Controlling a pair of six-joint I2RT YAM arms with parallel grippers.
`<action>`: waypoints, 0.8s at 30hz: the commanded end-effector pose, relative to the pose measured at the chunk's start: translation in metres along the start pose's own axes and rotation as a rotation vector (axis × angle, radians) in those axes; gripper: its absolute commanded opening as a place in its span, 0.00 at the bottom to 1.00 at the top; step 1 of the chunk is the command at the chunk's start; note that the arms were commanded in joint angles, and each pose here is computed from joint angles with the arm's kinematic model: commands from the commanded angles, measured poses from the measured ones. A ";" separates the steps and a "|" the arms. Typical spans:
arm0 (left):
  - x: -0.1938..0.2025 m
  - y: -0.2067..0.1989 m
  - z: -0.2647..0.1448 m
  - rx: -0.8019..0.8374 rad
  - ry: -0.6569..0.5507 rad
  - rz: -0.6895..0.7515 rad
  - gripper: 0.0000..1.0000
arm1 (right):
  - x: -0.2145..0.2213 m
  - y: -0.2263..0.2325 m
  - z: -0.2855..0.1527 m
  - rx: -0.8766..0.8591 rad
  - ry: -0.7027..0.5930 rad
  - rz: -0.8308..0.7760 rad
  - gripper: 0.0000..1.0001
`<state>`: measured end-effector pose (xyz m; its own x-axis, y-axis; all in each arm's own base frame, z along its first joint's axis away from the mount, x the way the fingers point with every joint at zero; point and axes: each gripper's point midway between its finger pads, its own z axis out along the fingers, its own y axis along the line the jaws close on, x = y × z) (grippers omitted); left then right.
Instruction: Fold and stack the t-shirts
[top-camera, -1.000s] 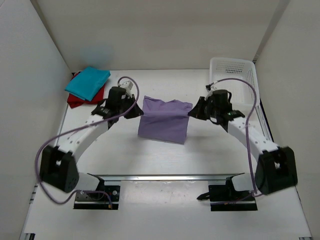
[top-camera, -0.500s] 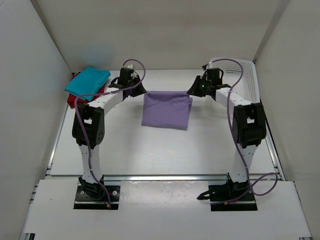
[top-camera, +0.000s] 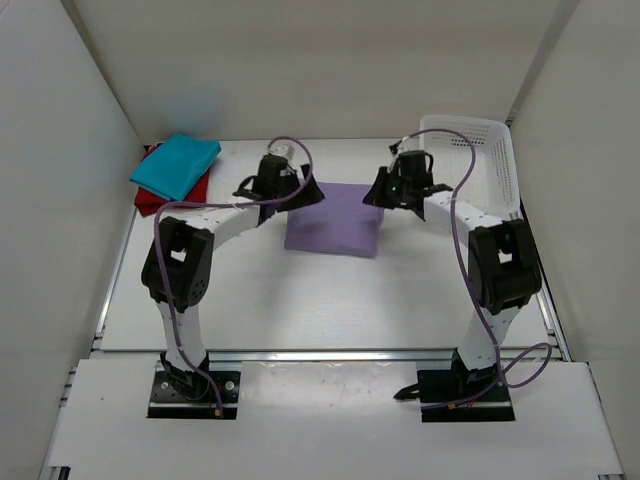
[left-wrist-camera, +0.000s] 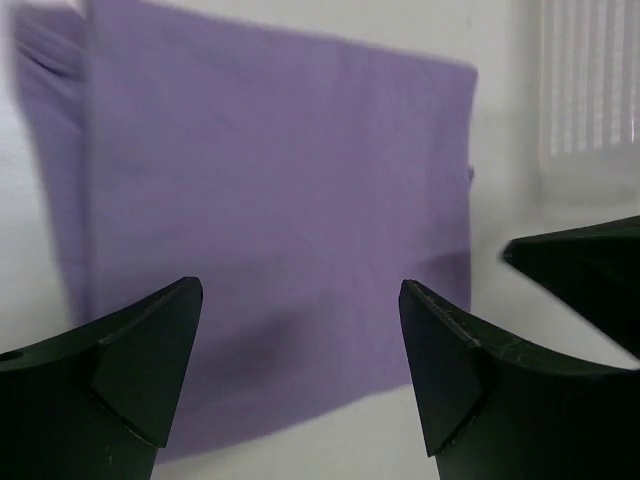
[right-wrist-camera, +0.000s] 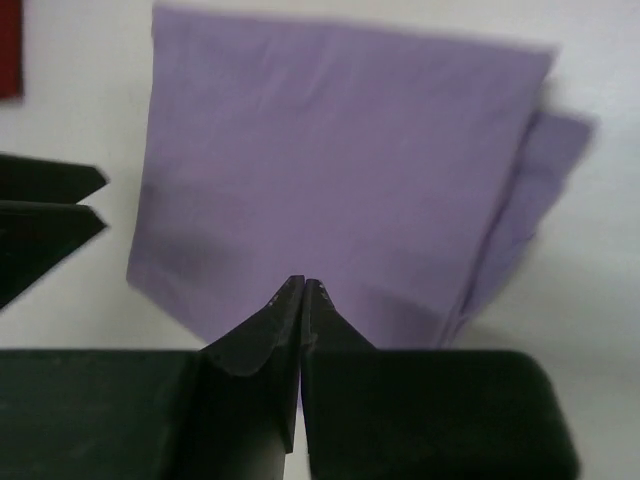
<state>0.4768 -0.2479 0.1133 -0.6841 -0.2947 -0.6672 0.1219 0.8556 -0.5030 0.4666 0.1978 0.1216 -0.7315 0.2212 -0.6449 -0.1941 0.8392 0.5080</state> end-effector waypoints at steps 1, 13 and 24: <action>0.019 -0.021 -0.008 0.048 -0.011 0.039 0.91 | 0.033 0.017 -0.005 -0.051 0.015 -0.011 0.00; 0.160 0.030 -0.057 0.054 0.179 -0.091 0.89 | 0.134 -0.019 -0.010 0.029 0.197 0.004 0.00; 0.142 0.042 -0.134 0.052 0.054 -0.107 0.99 | 0.129 0.013 -0.051 -0.039 0.162 -0.084 0.08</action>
<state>0.2750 -0.2297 0.0565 -0.7778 -0.3027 -0.5508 0.1414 0.7697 -0.6226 0.3310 0.2022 0.0397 -0.8602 0.0882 -0.5023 -0.1989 0.8489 0.4897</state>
